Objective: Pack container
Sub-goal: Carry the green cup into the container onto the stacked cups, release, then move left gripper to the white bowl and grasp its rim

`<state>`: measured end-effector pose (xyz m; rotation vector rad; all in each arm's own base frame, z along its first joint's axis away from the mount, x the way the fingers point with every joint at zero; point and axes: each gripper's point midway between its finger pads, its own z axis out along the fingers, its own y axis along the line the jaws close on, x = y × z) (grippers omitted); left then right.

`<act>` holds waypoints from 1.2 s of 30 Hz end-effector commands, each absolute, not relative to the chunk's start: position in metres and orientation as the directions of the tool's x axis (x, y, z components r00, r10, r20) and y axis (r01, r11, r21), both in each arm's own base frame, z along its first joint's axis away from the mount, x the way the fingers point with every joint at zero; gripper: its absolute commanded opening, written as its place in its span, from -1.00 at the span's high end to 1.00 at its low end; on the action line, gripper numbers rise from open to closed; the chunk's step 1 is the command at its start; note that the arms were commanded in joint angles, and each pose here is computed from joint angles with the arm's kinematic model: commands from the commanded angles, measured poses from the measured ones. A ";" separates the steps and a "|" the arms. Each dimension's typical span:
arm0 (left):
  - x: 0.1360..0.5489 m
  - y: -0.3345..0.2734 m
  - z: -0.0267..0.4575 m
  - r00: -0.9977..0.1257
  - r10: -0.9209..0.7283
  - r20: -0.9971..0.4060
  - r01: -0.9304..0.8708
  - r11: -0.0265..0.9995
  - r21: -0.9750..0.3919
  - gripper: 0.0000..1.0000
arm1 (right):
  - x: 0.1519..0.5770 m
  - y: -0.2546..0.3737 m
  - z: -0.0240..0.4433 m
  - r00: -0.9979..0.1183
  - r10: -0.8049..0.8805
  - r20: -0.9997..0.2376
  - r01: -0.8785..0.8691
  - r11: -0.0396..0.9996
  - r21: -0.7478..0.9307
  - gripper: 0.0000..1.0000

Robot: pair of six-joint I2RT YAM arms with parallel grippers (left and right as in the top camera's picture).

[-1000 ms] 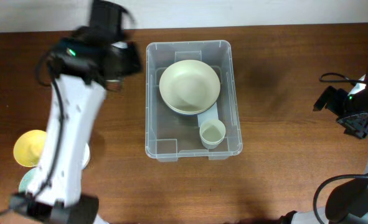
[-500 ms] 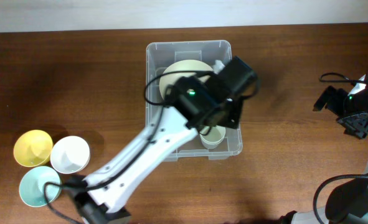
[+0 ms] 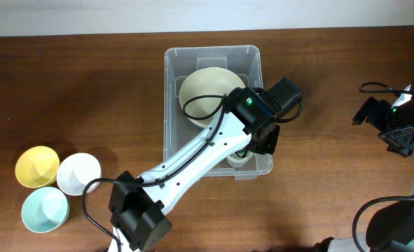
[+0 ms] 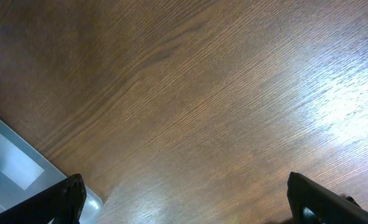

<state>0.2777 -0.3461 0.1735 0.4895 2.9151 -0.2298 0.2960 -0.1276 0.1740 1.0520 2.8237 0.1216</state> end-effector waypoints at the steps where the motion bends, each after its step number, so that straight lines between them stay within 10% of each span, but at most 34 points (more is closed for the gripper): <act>1: 0.274 -0.344 0.173 -0.936 0.306 -0.176 0.330 0.936 -0.124 -0.40 | 0.295 -0.124 0.182 -0.752 0.649 -0.113 0.637 0.760 0.130 -0.98; 8: 0.309 -0.296 0.193 -0.956 0.201 -0.214 0.223 0.972 -0.079 -0.45 | 0.295 -0.124 0.182 -0.753 0.649 -0.110 0.637 0.760 0.129 -0.98; 18: 0.360 0.011 0.279 -0.784 -0.515 -0.347 -0.527 0.847 -0.066 -0.72 | 0.294 -0.124 0.178 -0.753 0.650 -0.106 0.638 0.759 0.129 -0.98; 36: 0.299 0.061 0.073 -0.740 -0.671 -0.042 -0.671 0.732 0.121 -0.84 | 0.295 -0.124 0.171 -0.753 0.650 -0.100 0.639 0.759 0.127 -0.98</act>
